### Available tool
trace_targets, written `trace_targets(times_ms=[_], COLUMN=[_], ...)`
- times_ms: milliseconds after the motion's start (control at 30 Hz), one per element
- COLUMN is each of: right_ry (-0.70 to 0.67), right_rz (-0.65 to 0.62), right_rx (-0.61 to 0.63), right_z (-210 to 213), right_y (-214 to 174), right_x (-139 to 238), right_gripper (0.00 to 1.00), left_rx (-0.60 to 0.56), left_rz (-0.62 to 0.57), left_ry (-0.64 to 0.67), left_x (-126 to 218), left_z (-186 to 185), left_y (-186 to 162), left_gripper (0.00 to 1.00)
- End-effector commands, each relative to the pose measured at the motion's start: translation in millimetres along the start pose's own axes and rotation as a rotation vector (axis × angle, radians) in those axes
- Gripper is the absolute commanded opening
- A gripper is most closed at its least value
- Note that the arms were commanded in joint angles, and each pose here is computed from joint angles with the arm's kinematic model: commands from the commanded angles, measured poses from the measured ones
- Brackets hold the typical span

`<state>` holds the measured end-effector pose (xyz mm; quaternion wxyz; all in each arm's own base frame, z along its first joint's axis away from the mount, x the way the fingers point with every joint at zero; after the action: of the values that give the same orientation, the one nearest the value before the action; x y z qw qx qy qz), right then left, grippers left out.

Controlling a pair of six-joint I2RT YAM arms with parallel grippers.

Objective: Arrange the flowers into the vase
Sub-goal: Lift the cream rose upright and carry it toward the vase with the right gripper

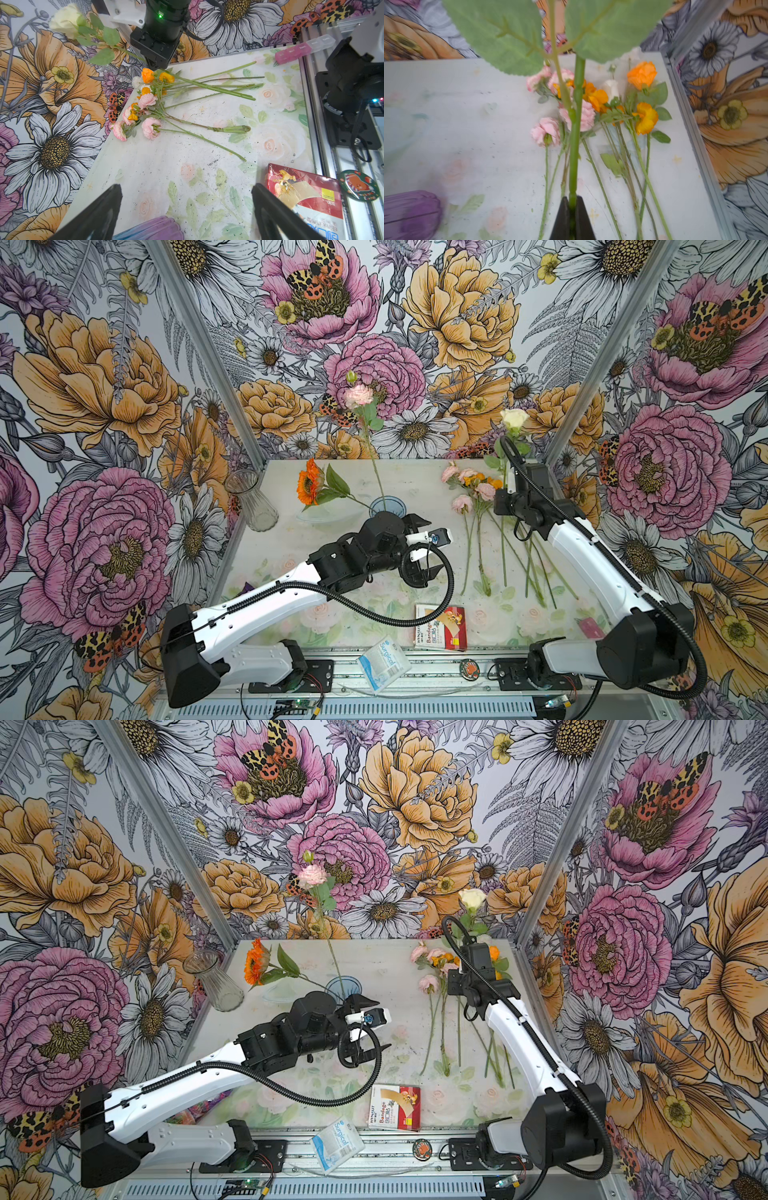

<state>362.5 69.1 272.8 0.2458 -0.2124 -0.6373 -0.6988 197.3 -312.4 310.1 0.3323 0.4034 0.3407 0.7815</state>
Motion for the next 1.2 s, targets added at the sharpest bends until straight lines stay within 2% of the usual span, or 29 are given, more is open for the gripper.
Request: trace_targets(times_ms=[0, 233, 300, 500, 833, 1167], right_ry=[0.243, 0.542, 0.576, 0.638, 0.663, 0.636], right_rz=[-0.314, -0.789, -0.851, -0.915, -1.057, -0.943], right_rx=[0.002, -0.097, -0.137, -0.204, -0.361, -0.385], right_z=[52.4, 96.1, 100.5, 130.7, 168.2, 203.6], right_y=[58.2, 95.8, 102.5, 116.3, 126.0, 99.7], right_x=[51.4, 125.6, 133.6, 140.0, 148.1, 107.7], right_gripper=[0.0, 0.0, 0.0, 0.0, 0.0, 0.0], left_rx=[-0.021, -0.015, -0.008, 0.014, 0.024, 0.024], left_rz=[-0.061, -0.149, -0.166, -0.153, -0.139, -0.132], left_ry=[-0.003, 0.036, 0.052, 0.095, 0.104, 0.119], left_x=[26.9, 63.2, 70.5, 78.1, 77.6, 79.1], left_z=[11.3, 37.7, 45.0, 63.5, 68.5, 71.1], left_y=[11.7, 9.6, 8.0, -4.5, -11.3, -12.6], left_gripper=[0.99, 0.99, 0.99, 0.99, 0.99, 0.99])
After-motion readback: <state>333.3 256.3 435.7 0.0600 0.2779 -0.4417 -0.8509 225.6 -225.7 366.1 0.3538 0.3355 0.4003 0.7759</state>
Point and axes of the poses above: each gripper's point midway between its finger pads, its own x axis back along the fingers, its own z axis along the line the jaws close on, y = z × x, the point moved 3 cm from there along x, back along the fingers, and after that the axes turned 3 degrees about -x, right-handed, at the moved point
